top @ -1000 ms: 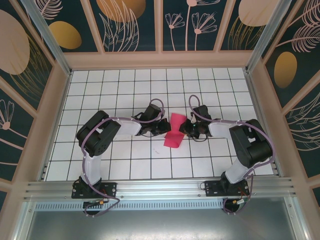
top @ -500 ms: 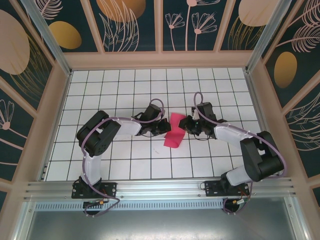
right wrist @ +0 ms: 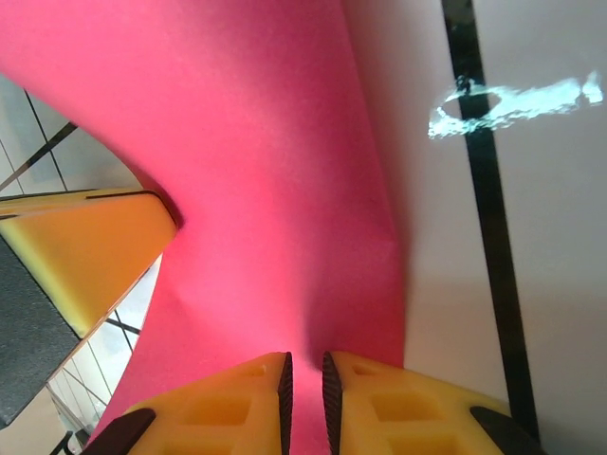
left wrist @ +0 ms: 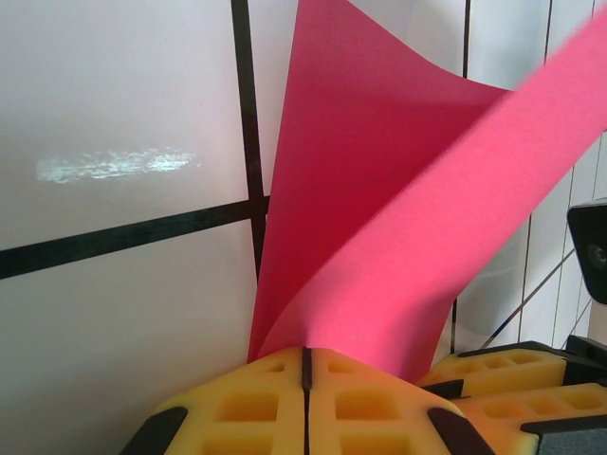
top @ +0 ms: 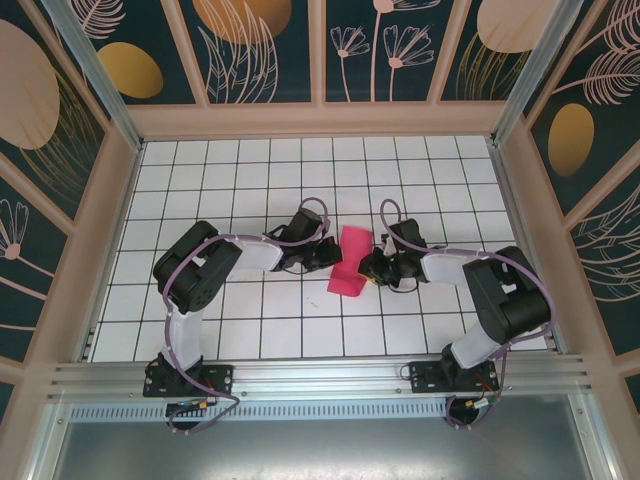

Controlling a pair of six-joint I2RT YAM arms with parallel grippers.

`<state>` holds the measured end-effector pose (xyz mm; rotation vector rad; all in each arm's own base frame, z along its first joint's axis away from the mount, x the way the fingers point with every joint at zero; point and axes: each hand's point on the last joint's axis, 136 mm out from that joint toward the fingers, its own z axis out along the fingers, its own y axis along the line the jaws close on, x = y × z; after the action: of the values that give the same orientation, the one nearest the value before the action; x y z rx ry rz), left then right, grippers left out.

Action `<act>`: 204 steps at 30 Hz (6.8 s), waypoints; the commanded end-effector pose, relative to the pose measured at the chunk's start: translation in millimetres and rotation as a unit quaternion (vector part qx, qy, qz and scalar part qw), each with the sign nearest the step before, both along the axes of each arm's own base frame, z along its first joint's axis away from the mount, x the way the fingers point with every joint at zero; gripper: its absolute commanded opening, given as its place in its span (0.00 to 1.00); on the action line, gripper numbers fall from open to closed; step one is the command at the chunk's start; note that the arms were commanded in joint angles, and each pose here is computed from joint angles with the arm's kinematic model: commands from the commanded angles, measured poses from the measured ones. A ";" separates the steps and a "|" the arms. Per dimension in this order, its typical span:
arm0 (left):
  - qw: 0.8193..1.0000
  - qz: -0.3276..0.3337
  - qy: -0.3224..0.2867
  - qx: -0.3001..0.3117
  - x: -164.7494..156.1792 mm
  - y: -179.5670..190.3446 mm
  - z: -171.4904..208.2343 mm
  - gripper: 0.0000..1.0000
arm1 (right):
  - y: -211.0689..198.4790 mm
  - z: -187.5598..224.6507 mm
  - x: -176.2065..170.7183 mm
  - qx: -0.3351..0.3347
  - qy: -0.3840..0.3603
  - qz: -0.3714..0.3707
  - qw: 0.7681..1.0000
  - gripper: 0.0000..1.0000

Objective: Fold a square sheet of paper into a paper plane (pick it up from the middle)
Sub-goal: Fold the square sheet of paper in half at the center of the table.

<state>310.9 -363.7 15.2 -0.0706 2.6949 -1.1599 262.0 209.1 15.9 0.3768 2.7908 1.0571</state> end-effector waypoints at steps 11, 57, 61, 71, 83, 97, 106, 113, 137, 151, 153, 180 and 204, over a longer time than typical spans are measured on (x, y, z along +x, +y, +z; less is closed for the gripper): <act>0.999 -0.017 0.031 0.041 -20.7 7.7 -35.6 0.09 | 14.7 41.2 -7.0 0.028 -0.042 0.019 0.999 0.23; 0.998 -0.020 0.031 0.043 -20.1 7.2 -36.2 0.09 | 17.0 10.1 -50.2 0.018 0.001 0.035 0.999 0.23; 0.998 -0.021 0.032 0.044 -21.0 7.4 -37.0 0.09 | 21.6 27.2 -49.5 0.045 -0.018 0.037 0.998 0.23; 0.998 -0.024 0.032 0.043 -20.5 5.3 -37.1 0.09 | 23.4 -4.9 -72.0 0.027 0.027 0.053 0.998 0.23; 0.998 -0.024 0.033 0.050 -21.8 8.3 -39.8 0.09 | 12.7 54.6 -19.6 0.030 -0.069 0.011 0.997 0.23; 0.998 -0.026 0.035 0.051 -20.5 6.5 -41.5 0.09 | -6.3 41.5 29.7 0.028 -0.091 -0.004 0.995 0.23; 0.997 -0.028 0.038 0.056 -22.1 8.3 -44.3 0.09 | -26.4 -14.8 20.2 -0.032 -0.021 -0.023 0.999 0.22; 0.997 -0.026 0.039 0.060 -22.2 9.6 -45.6 0.09 | -11.8 41.9 41.6 0.011 -0.078 -0.012 0.997 0.23; 0.997 -0.029 0.042 0.062 -22.7 9.3 -45.9 0.08 | -24.8 -12.6 57.8 -0.055 -0.021 -0.015 0.998 0.23; 0.997 -0.029 0.042 0.062 -23.0 9.3 -46.4 0.08 | -15.4 30.9 88.8 -0.003 -0.075 -0.010 0.997 0.23; 0.997 -0.030 0.040 0.062 -22.5 8.8 -45.6 0.08 | -17.9 22.5 88.0 -0.006 -0.068 -0.013 0.998 0.23; 0.997 -0.030 0.040 0.060 -23.0 8.9 -44.6 0.08 | -28.0 24.2 111.7 -0.020 -0.063 -0.032 0.997 0.24; 0.997 -0.028 0.039 0.060 -23.3 10.2 -41.8 0.08 | -33.2 23.4 120.8 -0.014 -0.062 -0.043 0.997 0.24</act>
<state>312.5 -369.7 15.1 -0.0043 2.6900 -1.1591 381.0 177.8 45.5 0.4037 2.6526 0.9720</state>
